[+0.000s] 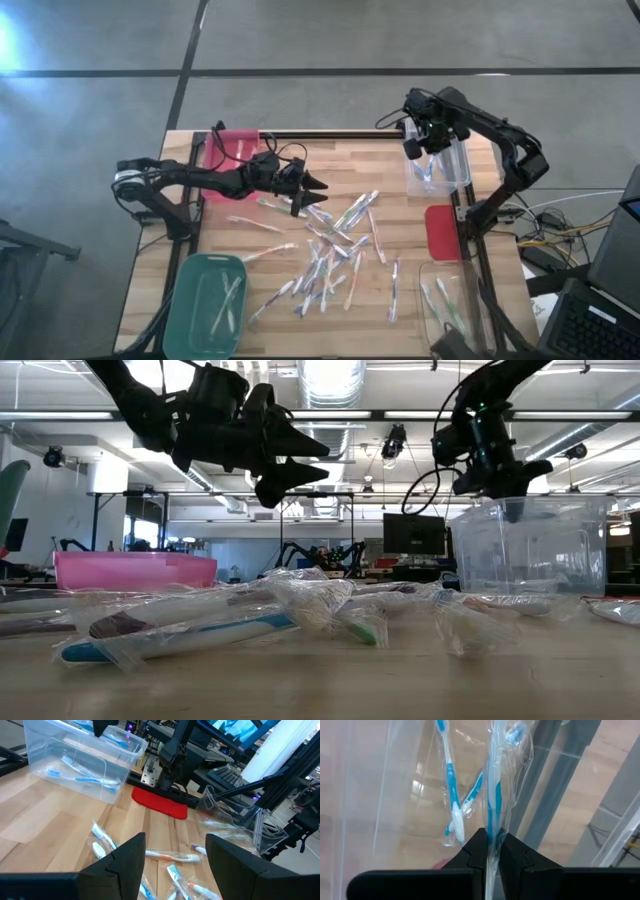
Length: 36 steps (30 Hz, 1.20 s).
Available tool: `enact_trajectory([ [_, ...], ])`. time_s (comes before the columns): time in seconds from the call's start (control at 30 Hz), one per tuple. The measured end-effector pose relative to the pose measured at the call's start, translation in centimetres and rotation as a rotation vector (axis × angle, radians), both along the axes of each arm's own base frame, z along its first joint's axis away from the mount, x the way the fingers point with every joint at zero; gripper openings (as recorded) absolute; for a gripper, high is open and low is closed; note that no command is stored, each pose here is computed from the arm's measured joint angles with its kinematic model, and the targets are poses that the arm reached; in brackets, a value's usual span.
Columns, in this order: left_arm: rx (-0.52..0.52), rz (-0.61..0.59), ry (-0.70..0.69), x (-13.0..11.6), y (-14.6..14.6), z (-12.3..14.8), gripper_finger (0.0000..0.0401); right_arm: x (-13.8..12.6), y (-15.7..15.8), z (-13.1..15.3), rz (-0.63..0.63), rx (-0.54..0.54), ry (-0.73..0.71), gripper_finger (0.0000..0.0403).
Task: Pick & Place Toothbrushes
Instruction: Put the blue toothbrush into the top transparent bin
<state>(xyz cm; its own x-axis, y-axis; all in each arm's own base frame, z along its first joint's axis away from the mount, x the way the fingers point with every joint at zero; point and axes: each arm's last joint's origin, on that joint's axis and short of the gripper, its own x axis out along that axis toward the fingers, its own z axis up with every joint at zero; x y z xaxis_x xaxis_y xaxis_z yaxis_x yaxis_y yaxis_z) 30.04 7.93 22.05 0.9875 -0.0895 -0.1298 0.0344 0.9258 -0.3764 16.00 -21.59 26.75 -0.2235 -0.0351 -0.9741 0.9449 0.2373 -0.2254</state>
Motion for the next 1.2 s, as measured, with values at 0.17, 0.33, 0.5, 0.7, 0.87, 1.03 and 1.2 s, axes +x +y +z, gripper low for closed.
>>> enact_trajectory([
  [0.17,0.0,0.0,0.002,0.0,0.0,0.0,0.0212,-0.7,1.0,-0.9,-0.035,0.0,0.006,0.0022],
  [0.33,-0.001,0.0,0.003,0.0,0.0,0.0,0.0212,-0.9,1.3,-2.2,-0.031,0.016,0.019,0.0023],
  [0.5,-0.001,0.0,0.003,0.0,0.0,0.0,0.0212,-0.8,1.1,-2.5,-0.019,0.003,0.006,0.0024],
  [0.7,-0.001,0.0,0.003,0.0,0.0,0.0,0.0212,-0.7,1.0,-2.2,-0.016,-0.014,-0.007,0.0045],
  [0.87,-0.001,0.0,0.003,0.0,0.0,0.0,0.0212,-0.6,0.9,-2.0,-0.017,-0.021,-0.012,0.0068],
  [1.03,-0.001,0.0,0.003,0.0,0.0,0.0,0.0212,-0.6,0.9,-2.0,-0.016,-0.025,-0.016,0.0092],
  [1.2,-0.001,0.0,0.003,0.0,0.0,0.0,0.0212,-0.6,0.9,-2.0,-0.013,-0.023,-0.016,0.0116],
])
